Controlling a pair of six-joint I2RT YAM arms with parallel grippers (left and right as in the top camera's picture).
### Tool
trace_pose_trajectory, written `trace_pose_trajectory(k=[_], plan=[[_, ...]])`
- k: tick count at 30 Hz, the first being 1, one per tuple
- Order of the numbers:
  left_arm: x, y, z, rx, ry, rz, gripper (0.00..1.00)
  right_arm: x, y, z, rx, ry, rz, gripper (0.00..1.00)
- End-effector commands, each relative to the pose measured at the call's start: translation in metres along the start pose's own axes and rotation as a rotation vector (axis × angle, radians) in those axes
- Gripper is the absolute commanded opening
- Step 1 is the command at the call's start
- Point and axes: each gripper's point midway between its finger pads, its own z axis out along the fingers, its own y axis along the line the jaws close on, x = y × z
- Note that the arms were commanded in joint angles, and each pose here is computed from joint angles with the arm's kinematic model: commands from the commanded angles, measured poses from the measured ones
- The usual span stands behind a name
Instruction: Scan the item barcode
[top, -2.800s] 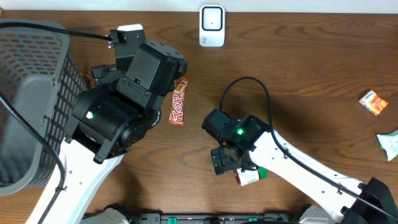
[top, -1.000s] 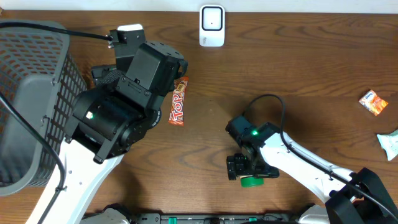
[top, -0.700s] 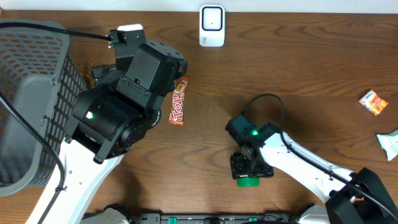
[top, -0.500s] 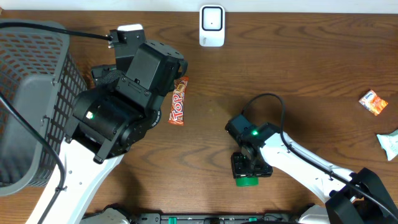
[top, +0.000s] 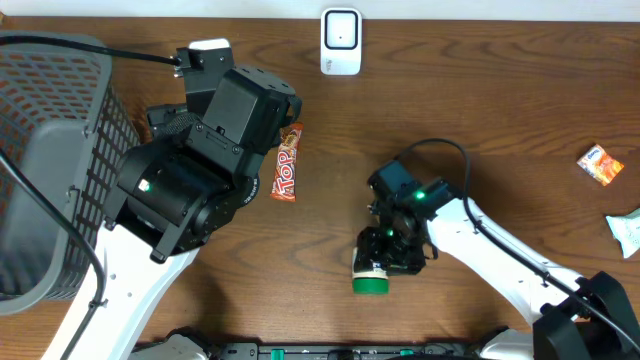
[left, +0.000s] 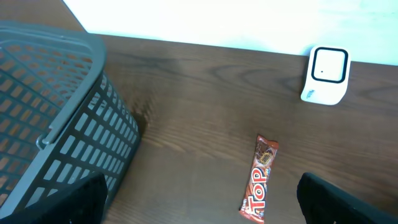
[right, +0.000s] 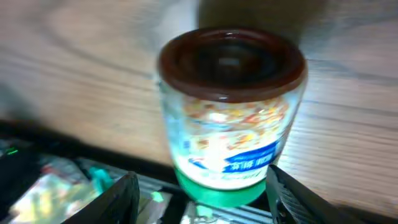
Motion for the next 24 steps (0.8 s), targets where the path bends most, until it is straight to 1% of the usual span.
trace_pose_trajectory(k=[1, 4, 6, 7, 9, 13, 16, 19, 22, 24], plan=[[-0.004, 0.004, -0.001, -0.013, -0.013, -0.001, 0.98, -0.001, 0.009, -0.007, -0.056, 0.008, -0.013, 0.64], [-0.004, 0.004, -0.001, -0.013, -0.013, -0.001, 0.98, -0.016, -0.004, -0.007, 0.026, -0.068, -0.052, 0.83], [-0.004, 0.004, -0.001, -0.013, -0.013, -0.001, 0.98, -0.031, -0.015, -0.009, 0.112, -0.146, -0.094, 0.99], [-0.004, 0.004, -0.001, -0.013, -0.013, -0.001, 0.98, -0.034, -0.02, -0.01, 0.14, -0.166, -0.086, 0.99], [-0.004, 0.004, -0.001, -0.013, -0.013, -0.001, 0.98, -0.035, -0.029, -0.011, 0.181, -0.178, -0.012, 0.99], [-0.004, 0.004, -0.001, -0.013, -0.013, -0.001, 0.98, -0.028, -0.038, -0.001, 0.206, -0.145, 0.085, 0.99], [-0.004, 0.004, -0.001, -0.013, -0.013, -0.001, 0.98, -0.023, -0.042, 0.01, 0.215, -0.106, 0.094, 0.99], [-0.004, 0.004, -0.001, -0.013, -0.013, -0.001, 0.98, -0.019, -0.038, 0.021, 0.206, -0.071, 0.086, 0.95], [-0.004, 0.004, -0.001, -0.013, -0.013, -0.001, 0.98, -0.021, -0.032, 0.03, 0.206, -0.074, 0.072, 0.91], [-0.004, 0.004, -0.001, -0.013, -0.013, -0.001, 0.98, -0.022, -0.031, 0.035, 0.21, -0.07, 0.065, 0.85]])
